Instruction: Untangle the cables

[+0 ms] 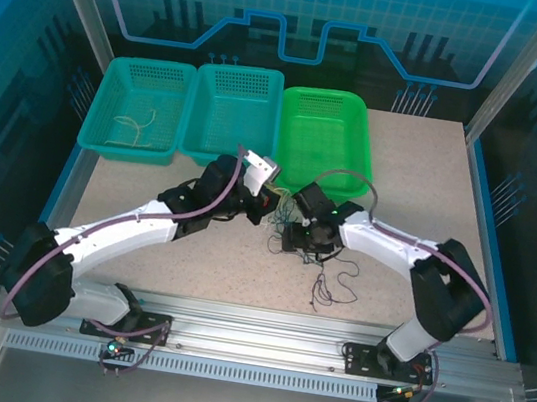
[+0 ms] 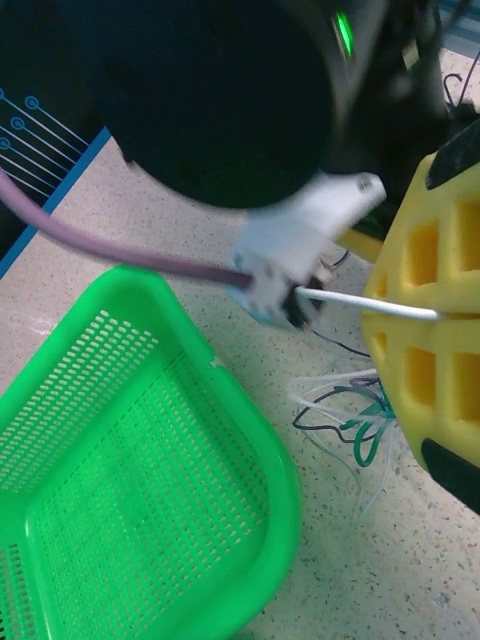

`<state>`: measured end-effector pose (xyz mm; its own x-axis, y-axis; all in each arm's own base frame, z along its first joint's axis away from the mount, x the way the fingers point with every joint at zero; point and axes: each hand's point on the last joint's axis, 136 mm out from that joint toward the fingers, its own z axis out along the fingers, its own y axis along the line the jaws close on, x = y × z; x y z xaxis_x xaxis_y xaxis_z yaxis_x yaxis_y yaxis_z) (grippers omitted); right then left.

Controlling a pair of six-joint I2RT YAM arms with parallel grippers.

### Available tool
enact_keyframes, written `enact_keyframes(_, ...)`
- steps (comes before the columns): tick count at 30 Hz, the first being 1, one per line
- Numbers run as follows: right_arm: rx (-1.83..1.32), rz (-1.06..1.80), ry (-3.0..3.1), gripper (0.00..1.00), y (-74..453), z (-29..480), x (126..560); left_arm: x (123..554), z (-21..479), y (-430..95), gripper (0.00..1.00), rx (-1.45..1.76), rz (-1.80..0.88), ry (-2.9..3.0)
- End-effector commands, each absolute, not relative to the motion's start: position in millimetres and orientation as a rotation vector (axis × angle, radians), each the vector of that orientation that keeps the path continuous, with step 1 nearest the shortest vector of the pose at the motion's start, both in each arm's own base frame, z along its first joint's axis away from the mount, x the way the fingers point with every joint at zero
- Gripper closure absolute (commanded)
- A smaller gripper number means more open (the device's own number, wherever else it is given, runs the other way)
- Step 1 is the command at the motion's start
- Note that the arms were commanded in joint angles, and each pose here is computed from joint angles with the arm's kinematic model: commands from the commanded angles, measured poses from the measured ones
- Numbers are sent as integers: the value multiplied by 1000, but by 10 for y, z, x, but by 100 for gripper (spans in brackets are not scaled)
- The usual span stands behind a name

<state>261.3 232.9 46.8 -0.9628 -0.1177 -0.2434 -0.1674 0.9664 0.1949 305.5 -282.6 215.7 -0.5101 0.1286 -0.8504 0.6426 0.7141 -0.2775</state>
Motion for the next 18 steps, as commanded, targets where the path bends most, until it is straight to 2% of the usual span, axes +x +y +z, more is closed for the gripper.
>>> enact_keyframes(1, -191, 320, 2899, 42, 2474, 328, 2729, 2995, 2346, -2791, 100, 590, -744, 1985)
enact_keyframes(3, -150, 213, 2909, 58, 2361, 222, 2779, 2993, 2419, -2721, 100, 564, -720, 1969)
enact_keyframes(5, -75, 118, 2912, 82, 2178, 182, 2817, 2992, 2550, -2578, 100, 513, -672, 1947)
enact_keyframes(7, 30, 82, 2917, 97, 1963, 173, 2817, 3030, 2681, -2313, 100, 416, -581, 1942)
enact_keyframes(8, 85, 86, 2914, 100, 1869, 189, 2816, 3050, 2745, -2165, 100, 362, -540, 1945)
enact_keyframes(13, 335, 89, 2888, 100, 1298, 226, 2641, 3069, 3064, -1360, 100, 93, -423, 1958)
enact_keyframes(18, 264, 162, 2889, 100, 1297, 371, 2547, 3176, 3434, -817, 100, -23, -314, 1921)
